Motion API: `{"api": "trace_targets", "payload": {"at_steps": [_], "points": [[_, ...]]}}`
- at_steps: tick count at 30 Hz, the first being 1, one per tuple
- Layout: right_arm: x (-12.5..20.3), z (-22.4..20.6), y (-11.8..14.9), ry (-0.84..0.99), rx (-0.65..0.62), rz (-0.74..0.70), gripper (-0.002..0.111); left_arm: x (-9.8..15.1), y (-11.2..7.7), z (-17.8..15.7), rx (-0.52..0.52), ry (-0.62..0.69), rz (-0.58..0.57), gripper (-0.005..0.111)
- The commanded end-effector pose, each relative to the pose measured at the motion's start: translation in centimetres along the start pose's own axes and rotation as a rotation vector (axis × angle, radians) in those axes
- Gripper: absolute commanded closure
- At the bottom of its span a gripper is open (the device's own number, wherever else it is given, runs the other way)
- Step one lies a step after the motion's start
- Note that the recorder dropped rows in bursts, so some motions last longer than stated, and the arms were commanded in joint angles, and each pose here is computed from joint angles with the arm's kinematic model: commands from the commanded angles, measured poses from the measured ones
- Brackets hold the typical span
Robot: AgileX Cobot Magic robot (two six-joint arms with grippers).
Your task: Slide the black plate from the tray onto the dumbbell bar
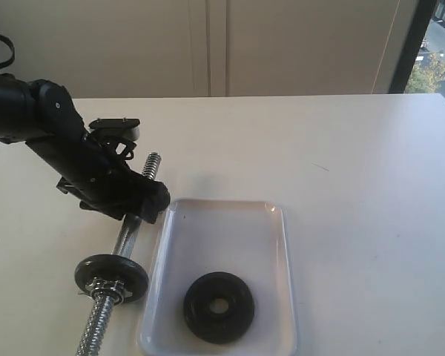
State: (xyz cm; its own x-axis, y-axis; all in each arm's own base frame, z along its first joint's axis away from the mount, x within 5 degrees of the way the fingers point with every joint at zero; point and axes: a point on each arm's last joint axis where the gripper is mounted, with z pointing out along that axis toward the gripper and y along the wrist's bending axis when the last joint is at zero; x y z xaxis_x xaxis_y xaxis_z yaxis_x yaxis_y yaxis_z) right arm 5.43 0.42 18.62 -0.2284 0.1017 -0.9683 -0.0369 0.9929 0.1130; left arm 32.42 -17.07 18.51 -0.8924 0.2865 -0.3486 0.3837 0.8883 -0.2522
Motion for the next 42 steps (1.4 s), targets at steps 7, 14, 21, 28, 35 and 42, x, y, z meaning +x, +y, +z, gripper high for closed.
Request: {"api": "trace_targets", "payload": {"at_steps": [7, 14, 21, 28, 35, 42], "points": [[0.0, 0.0, 0.0, -0.016, -0.001, 0.004, 0.108, -0.1, 0.2, 1.4, -0.004, 0.004, -0.007, 0.044], [0.0, 0.0, 0.0, -0.016, -0.001, 0.004, 0.108, -0.2, 0.4, 1.8, -0.009, -0.005, -0.012, 0.044], [0.0, 0.0, 0.0, -0.016, -0.001, 0.004, 0.108, -0.3, 0.4, 1.8, -0.012, -0.017, -0.012, 0.067], [0.0, 0.0, 0.0, -0.016, -0.001, 0.004, 0.108, -0.1, 0.4, 1.7, -0.02, 0.003, 0.011, 0.107], [0.0, 0.0, 0.0, -0.016, -0.001, 0.004, 0.108, -0.3, 0.4, 0.0, -0.055, -0.024, 0.041, 0.107], [0.0, 0.0, 0.0, -0.016, -0.001, 0.004, 0.108, -0.3, 0.0, -2.7, -0.082, -0.051, 0.076, 0.107]]}}
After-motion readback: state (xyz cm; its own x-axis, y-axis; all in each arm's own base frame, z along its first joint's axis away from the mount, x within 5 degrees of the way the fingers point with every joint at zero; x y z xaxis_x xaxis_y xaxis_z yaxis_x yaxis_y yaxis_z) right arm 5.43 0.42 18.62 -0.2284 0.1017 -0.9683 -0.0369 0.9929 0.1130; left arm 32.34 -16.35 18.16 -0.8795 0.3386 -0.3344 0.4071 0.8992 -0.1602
